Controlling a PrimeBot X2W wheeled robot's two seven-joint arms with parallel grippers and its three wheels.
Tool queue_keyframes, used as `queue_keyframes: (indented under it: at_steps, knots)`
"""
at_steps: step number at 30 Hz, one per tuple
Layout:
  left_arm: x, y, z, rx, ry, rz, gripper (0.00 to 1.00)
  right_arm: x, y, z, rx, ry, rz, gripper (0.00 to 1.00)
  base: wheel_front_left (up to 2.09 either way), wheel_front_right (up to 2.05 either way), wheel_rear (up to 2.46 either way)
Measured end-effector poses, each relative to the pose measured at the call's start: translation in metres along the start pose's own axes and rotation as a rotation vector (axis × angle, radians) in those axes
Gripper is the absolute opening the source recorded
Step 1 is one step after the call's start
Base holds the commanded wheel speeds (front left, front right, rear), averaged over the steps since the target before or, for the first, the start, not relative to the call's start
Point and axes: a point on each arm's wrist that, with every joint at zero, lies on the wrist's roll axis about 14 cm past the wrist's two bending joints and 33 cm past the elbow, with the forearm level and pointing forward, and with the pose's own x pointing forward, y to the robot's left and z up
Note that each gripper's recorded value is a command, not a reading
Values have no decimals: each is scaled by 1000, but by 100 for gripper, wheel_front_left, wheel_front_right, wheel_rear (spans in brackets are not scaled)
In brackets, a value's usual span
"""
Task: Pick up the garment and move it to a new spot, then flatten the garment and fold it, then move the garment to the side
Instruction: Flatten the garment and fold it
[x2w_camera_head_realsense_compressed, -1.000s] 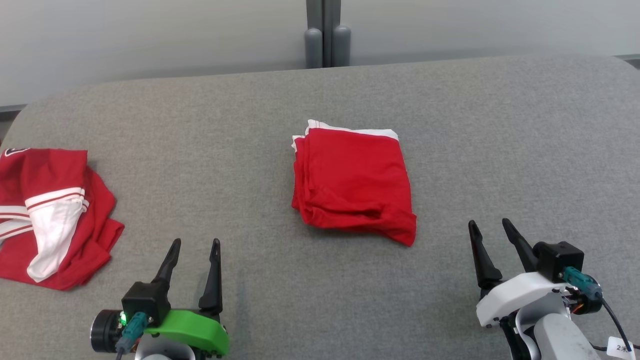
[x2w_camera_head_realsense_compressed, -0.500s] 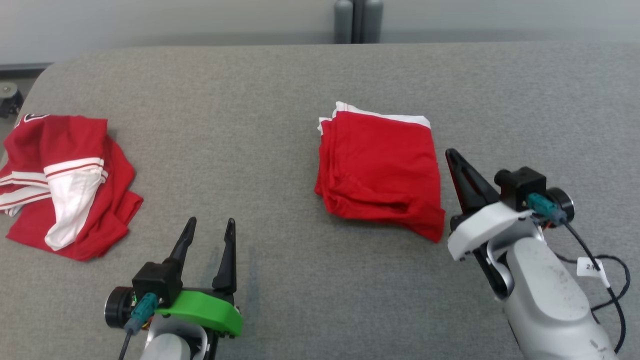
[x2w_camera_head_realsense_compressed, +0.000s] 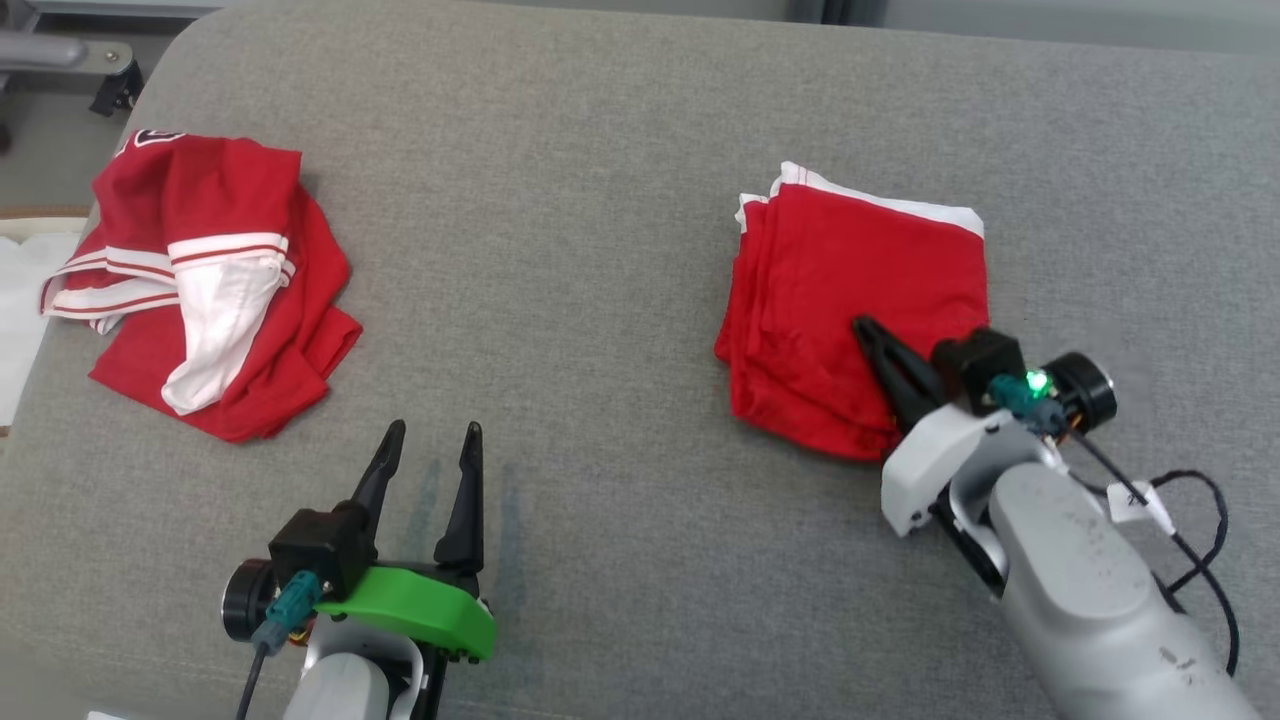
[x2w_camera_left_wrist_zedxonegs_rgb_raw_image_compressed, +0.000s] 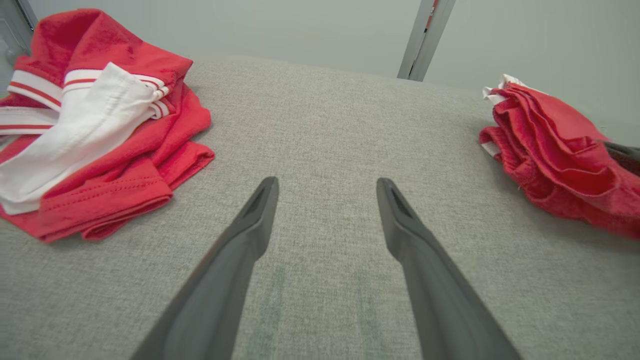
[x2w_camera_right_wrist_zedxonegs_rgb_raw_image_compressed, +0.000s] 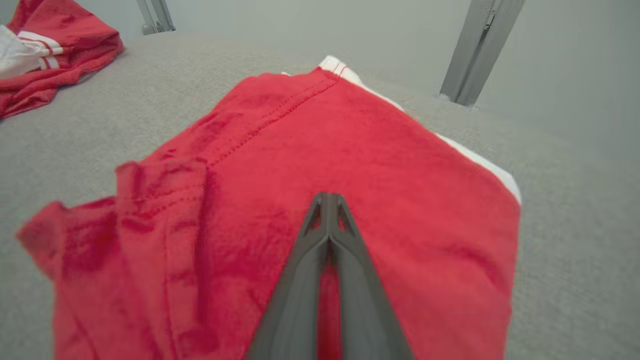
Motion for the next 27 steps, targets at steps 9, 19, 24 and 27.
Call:
queue_keyframes:
  at_steps: [9,19,24,27]
  knots:
    - [4,-6,-1,-1,1,-19,100,-18,54,-28,3,64,172,0,0,0,0]
    - [5,-15,7,-1,-22,-45,100,-40,112,-17,41,48,364,0,0,0,0]
    - [6,-17,9,8,-28,-52,100,-36,97,10,76,-26,318,0,0,0,0]
    - [6,-19,11,23,-36,-60,100,-33,73,44,112,-130,236,0,0,0,0]
